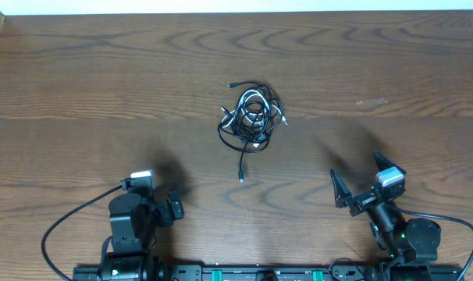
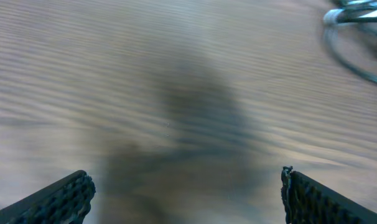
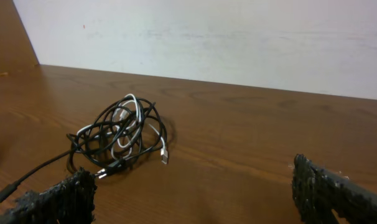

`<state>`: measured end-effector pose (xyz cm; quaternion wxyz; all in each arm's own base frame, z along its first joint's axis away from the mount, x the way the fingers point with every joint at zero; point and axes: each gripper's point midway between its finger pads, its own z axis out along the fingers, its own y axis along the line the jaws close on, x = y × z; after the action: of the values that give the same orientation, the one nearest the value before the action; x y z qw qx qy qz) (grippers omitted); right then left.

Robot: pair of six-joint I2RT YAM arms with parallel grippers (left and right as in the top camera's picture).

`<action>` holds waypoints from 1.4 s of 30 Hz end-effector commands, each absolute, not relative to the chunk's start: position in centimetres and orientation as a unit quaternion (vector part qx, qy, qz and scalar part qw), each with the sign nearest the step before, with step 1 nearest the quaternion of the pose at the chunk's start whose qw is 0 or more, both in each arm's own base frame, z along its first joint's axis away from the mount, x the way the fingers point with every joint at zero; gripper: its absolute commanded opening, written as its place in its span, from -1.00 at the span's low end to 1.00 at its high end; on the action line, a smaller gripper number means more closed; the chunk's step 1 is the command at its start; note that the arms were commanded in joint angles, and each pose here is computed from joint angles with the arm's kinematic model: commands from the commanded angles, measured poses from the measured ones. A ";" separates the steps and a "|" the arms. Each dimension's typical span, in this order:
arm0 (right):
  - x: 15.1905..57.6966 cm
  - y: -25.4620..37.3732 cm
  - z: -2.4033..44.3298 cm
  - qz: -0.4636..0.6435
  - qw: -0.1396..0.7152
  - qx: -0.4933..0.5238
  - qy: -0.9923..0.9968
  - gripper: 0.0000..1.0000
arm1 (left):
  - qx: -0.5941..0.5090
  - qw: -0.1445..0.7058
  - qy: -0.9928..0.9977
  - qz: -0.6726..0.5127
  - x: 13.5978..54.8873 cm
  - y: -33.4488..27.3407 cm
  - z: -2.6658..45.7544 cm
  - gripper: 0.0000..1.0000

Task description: Untangle cables

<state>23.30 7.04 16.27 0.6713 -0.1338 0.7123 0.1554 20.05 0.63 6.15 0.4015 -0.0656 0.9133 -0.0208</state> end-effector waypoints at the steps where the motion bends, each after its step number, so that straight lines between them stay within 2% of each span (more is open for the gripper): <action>1: 23.2 7.2 16.1 0.157 0.669 -0.140 0.713 0.98 | -0.078 0.408 0.906 0.077 19.9 3.9 7.2 0.95; 10: 23.2 7.2 16.1 0.157 0.669 -0.140 0.713 0.99 | -0.036 0.399 0.905 0.144 19.7 5.4 7.4 0.95; 14: 23.2 7.2 16.1 0.157 0.669 -0.140 0.713 0.98 | -0.006 0.420 0.893 0.160 20.6 5.4 8.5 0.95; 27: 23.2 7.2 16.1 0.157 0.669 -0.140 0.713 0.98 | -0.018 0.510 0.844 0.164 23.3 5.6 12.7 0.95; 34: 23.2 7.2 16.1 0.157 0.669 -0.140 0.713 0.98 | -0.020 0.516 0.840 0.164 23.4 5.6 13.1 0.95; 39: 23.2 7.2 16.1 0.157 0.669 -0.140 0.713 0.99 | -0.025 0.523 0.838 0.152 23.6 5.3 13.3 0.95; 42: 23.2 7.2 16.1 0.157 0.669 -0.140 0.713 0.98 | -0.047 0.550 0.831 0.064 24.4 3.2 13.8 0.95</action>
<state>23.30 7.04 16.27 0.6713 -0.1340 0.7123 0.1553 23.57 4.87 12.36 0.5207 -0.0296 0.8426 0.1346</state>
